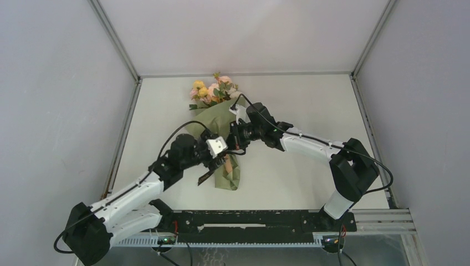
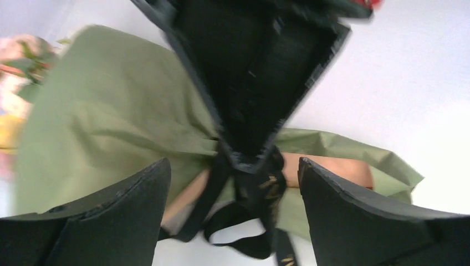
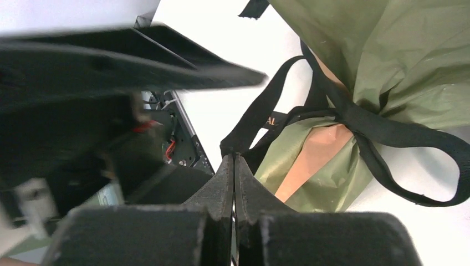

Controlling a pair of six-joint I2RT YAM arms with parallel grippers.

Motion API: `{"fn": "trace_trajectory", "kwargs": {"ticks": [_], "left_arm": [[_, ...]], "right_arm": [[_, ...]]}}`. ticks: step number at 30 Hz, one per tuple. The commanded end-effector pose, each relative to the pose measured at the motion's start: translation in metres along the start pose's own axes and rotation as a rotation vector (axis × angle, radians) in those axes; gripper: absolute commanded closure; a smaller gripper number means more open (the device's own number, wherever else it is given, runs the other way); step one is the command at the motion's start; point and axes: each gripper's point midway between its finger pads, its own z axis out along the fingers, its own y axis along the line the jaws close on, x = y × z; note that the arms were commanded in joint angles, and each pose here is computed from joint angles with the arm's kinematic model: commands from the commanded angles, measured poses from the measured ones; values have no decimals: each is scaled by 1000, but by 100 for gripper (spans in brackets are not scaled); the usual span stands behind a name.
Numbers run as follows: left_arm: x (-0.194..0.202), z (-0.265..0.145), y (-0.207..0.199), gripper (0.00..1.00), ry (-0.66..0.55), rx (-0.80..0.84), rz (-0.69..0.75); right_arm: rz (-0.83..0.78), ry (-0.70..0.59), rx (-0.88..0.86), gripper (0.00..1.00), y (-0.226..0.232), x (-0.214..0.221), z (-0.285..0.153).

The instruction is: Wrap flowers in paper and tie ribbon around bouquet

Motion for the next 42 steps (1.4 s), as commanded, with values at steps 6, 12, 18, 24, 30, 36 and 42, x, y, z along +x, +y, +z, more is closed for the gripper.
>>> {"fn": "trace_trajectory", "kwargs": {"ticks": [6, 12, 18, 24, 30, 36, 42], "left_arm": [[87, -87, 66, 23, 697, 106, 27], [97, -102, 151, 33, 773, -172, -143], [137, -86, 142, 30, 890, -89, -290], [159, -58, 160, 34, 896, -148, -393], [186, -50, 158, 48, 956, -164, -428], [184, -63, 137, 100, 972, -115, -475], [162, -110, 113, 100, 920, -4, -296]], "right_arm": [[-66, -35, 33, 100, -6, -11, -2], [-81, -38, 42, 100, -9, -11, -3], [-73, -60, 24, 100, -7, -18, -2], [-64, -51, 36, 100, -11, -16, -3], [-61, -54, 46, 100, -11, -17, -5], [-60, -61, 47, 100, -11, -18, -5], [-62, -83, 34, 100, -11, -25, -4]]}}
